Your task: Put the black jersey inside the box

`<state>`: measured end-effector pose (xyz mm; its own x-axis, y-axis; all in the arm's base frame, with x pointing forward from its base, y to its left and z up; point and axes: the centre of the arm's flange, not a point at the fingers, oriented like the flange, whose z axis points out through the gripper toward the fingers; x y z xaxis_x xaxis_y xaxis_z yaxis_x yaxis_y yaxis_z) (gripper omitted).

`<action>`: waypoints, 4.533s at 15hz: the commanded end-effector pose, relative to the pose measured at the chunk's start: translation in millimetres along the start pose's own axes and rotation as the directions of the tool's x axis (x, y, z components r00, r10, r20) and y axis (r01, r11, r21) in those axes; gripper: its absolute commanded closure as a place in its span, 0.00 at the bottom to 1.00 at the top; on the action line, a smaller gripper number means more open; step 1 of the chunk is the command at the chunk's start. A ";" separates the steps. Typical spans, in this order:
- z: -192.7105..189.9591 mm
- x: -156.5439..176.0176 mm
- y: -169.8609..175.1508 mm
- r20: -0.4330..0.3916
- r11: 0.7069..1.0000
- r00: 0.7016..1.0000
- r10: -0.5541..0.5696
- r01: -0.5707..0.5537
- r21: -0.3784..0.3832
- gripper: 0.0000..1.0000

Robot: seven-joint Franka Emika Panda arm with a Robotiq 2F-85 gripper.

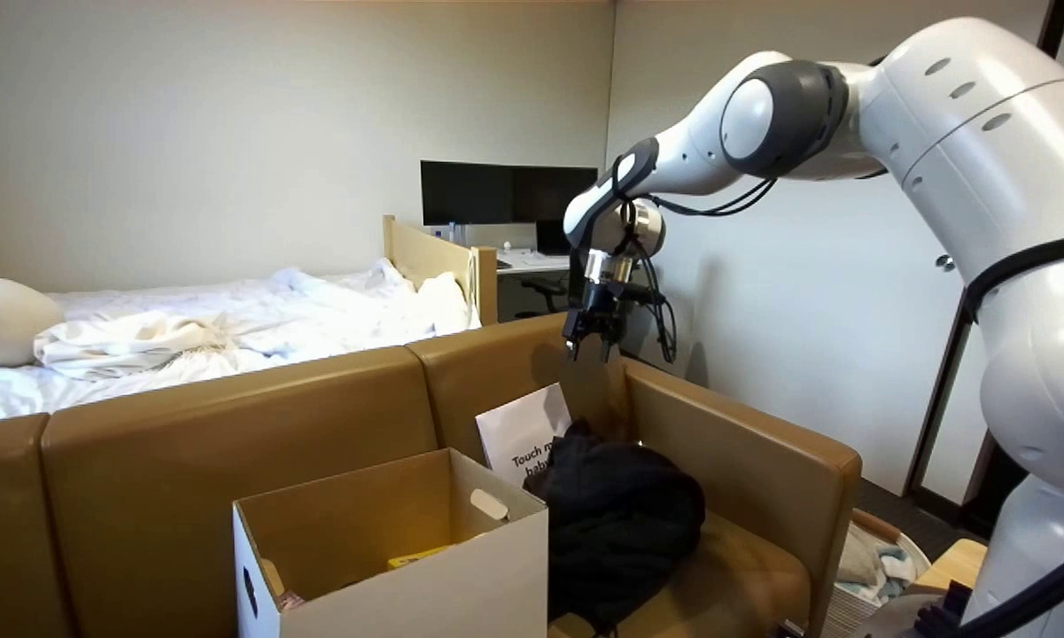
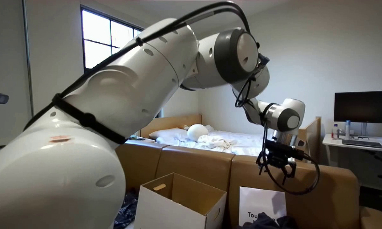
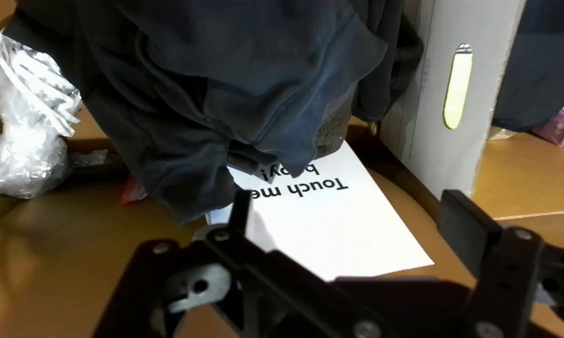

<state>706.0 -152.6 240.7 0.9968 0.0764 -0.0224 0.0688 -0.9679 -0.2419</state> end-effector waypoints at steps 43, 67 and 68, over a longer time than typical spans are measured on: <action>323.3 48.7 43.3 0.421 0.993 0.907 -0.009 0.058 -0.103 0.85; 88.9 -24.5 -62.2 0.491 0.955 0.858 -0.151 0.256 -0.153 0.90; 82.0 -24.9 -70.3 0.520 0.951 0.844 -0.134 0.258 -0.173 0.90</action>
<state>731.2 -89.8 138.4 0.8345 0.3463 -0.4285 0.3125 -0.9381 -0.1495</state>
